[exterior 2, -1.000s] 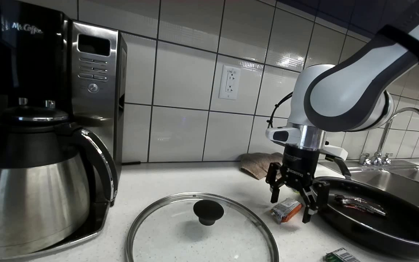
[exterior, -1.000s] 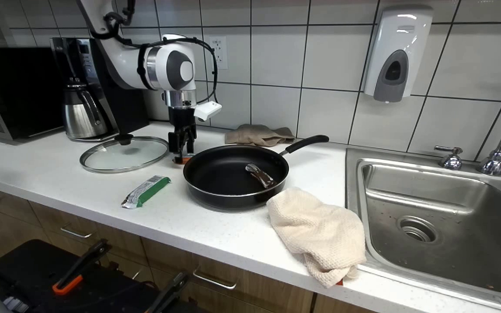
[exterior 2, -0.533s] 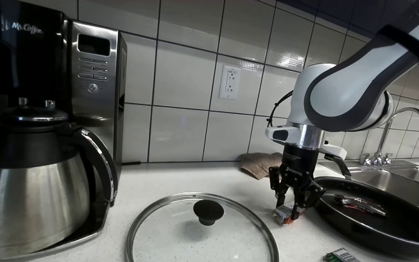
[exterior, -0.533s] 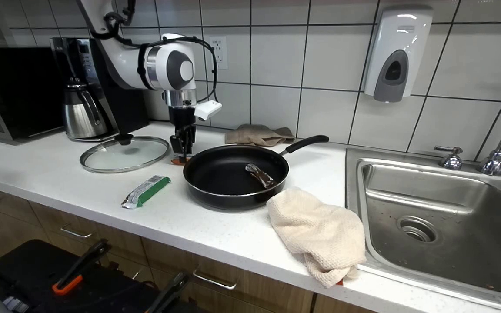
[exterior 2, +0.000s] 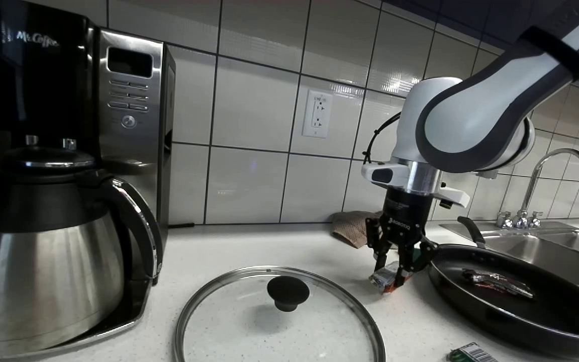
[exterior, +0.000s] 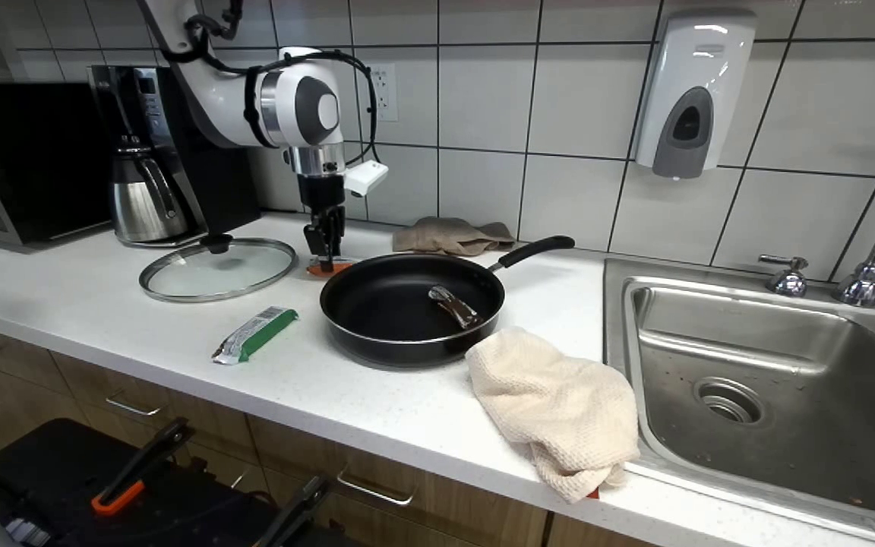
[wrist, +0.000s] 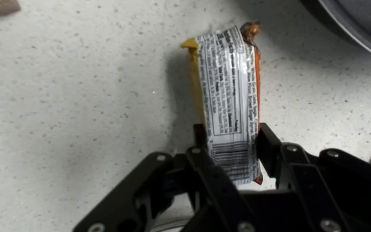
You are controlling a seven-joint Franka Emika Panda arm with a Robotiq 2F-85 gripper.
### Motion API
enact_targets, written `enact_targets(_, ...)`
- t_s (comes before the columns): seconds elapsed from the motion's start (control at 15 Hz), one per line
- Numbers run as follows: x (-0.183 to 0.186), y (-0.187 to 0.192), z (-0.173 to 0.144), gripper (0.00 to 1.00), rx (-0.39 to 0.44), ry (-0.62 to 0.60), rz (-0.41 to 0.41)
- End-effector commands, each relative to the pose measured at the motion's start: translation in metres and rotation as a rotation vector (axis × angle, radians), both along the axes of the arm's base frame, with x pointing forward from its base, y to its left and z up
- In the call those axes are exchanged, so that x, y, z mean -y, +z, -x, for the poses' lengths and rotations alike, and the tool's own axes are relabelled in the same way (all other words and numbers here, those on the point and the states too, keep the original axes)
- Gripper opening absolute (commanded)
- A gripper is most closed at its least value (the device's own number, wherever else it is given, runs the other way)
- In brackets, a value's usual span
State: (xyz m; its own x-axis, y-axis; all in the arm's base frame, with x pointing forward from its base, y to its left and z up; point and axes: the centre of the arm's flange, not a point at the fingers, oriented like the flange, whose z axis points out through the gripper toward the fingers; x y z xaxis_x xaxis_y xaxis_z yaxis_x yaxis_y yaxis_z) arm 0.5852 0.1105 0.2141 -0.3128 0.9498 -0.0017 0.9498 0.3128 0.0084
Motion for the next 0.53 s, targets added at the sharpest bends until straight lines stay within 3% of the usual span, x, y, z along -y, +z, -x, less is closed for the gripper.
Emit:
enact_targets(0.0, -0.005, 0.022, -0.021, 0.17, 0.073, 0.055, 0.030)
enact_targets(0.27, -0.005, 0.042, -0.026, 0.17, 0.117, 0.046, 0.039)
enact_targets(0.47, 0.001, 0.062, -0.016, 0.17, 0.144, -0.031, 0.018)
